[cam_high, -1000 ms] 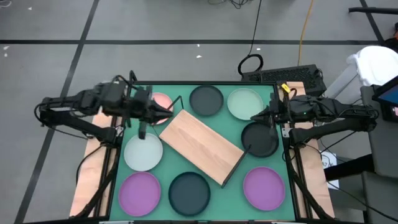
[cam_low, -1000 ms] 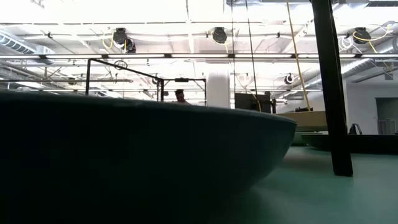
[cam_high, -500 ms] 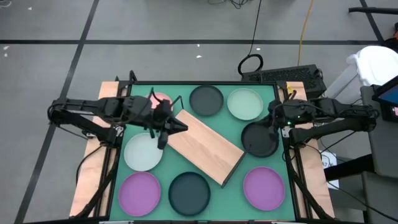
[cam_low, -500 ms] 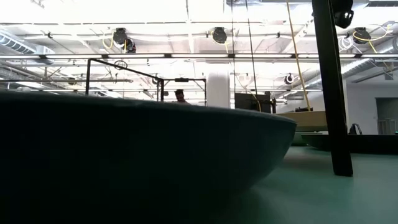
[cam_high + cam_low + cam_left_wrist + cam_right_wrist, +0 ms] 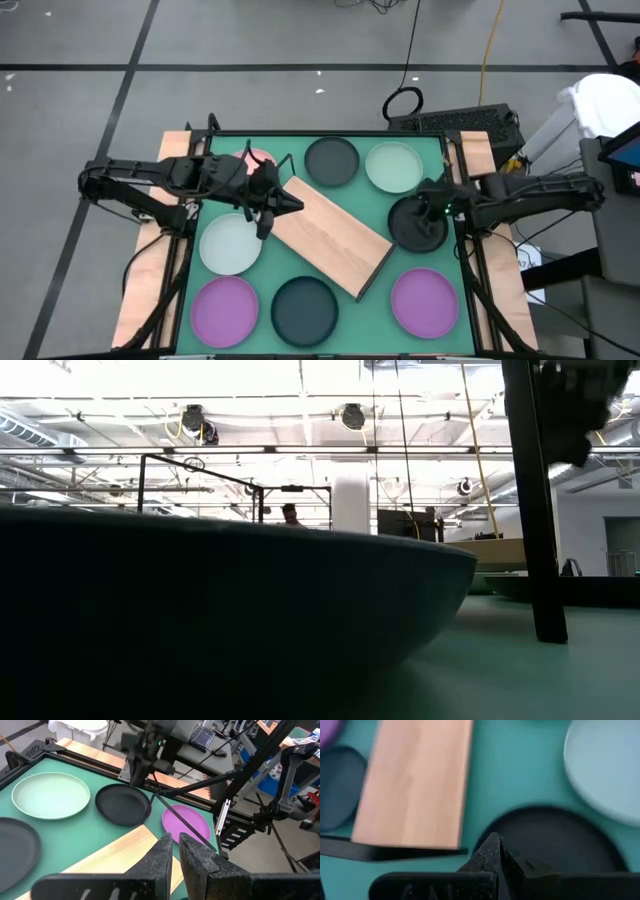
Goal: Place and stack plates onto a shelf
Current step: Put the black plate on the shelf
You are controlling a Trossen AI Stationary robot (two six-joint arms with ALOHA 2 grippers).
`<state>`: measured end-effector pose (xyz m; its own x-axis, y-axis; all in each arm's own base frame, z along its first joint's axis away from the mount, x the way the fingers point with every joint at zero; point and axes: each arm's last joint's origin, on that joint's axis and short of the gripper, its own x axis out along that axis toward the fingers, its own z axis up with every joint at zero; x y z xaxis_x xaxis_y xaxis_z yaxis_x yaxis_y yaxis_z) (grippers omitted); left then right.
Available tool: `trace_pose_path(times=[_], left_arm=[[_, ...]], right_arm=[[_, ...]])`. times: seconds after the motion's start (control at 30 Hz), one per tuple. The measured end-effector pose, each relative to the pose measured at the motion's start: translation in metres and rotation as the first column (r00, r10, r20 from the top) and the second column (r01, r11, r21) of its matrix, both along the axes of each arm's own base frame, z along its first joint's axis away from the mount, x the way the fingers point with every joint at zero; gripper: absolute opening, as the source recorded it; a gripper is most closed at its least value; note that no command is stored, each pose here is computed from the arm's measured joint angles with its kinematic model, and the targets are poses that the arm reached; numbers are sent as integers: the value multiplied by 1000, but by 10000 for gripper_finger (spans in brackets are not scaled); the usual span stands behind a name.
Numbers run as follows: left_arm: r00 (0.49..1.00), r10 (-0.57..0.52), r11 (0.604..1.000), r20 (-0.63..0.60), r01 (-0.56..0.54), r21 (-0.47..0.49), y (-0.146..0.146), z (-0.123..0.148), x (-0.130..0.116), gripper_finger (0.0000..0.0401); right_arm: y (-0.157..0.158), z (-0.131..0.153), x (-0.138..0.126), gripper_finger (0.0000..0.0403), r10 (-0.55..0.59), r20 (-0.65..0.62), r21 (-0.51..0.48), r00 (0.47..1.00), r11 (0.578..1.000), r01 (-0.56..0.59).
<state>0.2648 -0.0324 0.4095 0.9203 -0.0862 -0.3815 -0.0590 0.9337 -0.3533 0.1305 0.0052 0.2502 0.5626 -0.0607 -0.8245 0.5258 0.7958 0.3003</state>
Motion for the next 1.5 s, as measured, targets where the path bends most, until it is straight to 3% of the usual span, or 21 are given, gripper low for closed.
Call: trace_pose_path(times=[0.13, 0.27, 0.57, 0.87, 1.07, 1.5], left_arm=[[1000, 0, 1000, 0, 0, 0, 0, 0, 0, 40], [1000, 0, 1000, -1, 0, 0, 0, 0, 0, 40], [1000, -1, 1000, -4, 1, 0, 0, 0, 0, 40], [1000, 9, 1000, -19, -9, -25, 0, -2, -1, 40], [999, 6, 1000, -39, -7, -14, 0, -3, -1, 40], [999, 8, 1000, -40, -8, -17, 0, -4, -1, 40]], right_arm=[[1, -23, -2, 0, -40, -63, 83, 997, 996, 45], [2, -32, -4, 0, -34, -89, 103, 995, 994, 43], [7, -31, -5, 0, 86, -80, 137, 993, 988, -75], [20, -30, -7, 0, 36, -97, 251, 995, 968, -11], [32, -30, -9, 0, 93, -102, 279, 990, 958, -61], [53, -35, -12, 4, 308, -128, 205, 943, 938, -278]])
